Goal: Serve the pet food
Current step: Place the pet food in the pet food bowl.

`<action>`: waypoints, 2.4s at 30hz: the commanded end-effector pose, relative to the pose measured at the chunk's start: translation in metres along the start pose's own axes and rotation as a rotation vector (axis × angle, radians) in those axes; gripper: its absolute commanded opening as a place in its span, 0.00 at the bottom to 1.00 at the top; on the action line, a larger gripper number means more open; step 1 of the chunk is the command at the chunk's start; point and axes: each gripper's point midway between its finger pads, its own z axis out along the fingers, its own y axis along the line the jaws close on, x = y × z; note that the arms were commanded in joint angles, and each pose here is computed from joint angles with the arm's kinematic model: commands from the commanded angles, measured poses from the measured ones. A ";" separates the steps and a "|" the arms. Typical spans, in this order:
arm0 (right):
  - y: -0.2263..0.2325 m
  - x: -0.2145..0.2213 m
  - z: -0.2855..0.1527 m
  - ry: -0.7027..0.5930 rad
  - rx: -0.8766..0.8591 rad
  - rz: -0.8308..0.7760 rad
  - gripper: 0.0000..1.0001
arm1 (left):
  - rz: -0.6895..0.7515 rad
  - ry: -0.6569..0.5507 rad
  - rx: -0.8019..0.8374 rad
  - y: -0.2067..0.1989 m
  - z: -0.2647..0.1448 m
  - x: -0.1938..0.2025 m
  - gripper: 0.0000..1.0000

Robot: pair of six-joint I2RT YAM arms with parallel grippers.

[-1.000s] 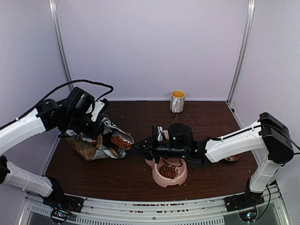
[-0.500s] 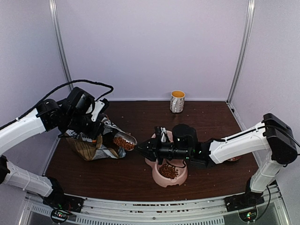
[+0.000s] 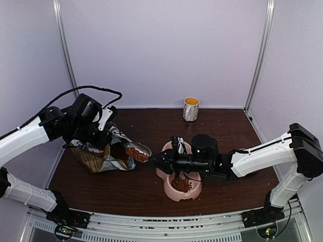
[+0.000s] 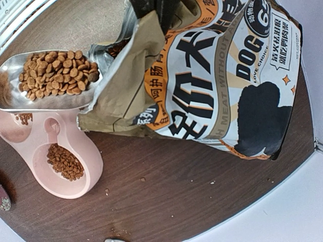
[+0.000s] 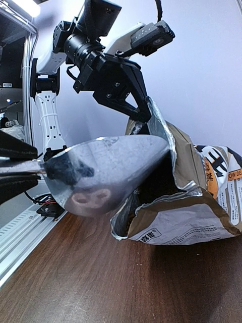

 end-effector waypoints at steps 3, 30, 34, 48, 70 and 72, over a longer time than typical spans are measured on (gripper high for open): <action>0.018 -0.009 -0.013 -0.045 -0.059 -0.006 0.00 | -0.029 -0.177 -0.014 0.005 -0.019 -0.041 0.00; 0.005 -0.023 -0.050 -0.102 -0.028 0.001 0.00 | -0.026 -0.176 -0.025 0.006 -0.019 -0.041 0.00; 0.002 -0.026 -0.056 -0.111 -0.014 -0.001 0.00 | -0.026 -0.176 -0.024 0.006 -0.019 -0.040 0.00; -0.001 -0.044 -0.083 -0.163 0.006 -0.011 0.00 | -0.027 -0.178 -0.025 0.007 -0.020 -0.041 0.00; -0.022 -0.082 -0.134 -0.295 0.073 -0.029 0.00 | -0.025 -0.168 -0.038 0.008 -0.017 -0.039 0.00; -0.026 -0.084 -0.137 -0.305 0.095 -0.035 0.00 | -0.025 -0.168 -0.039 0.008 -0.017 -0.040 0.00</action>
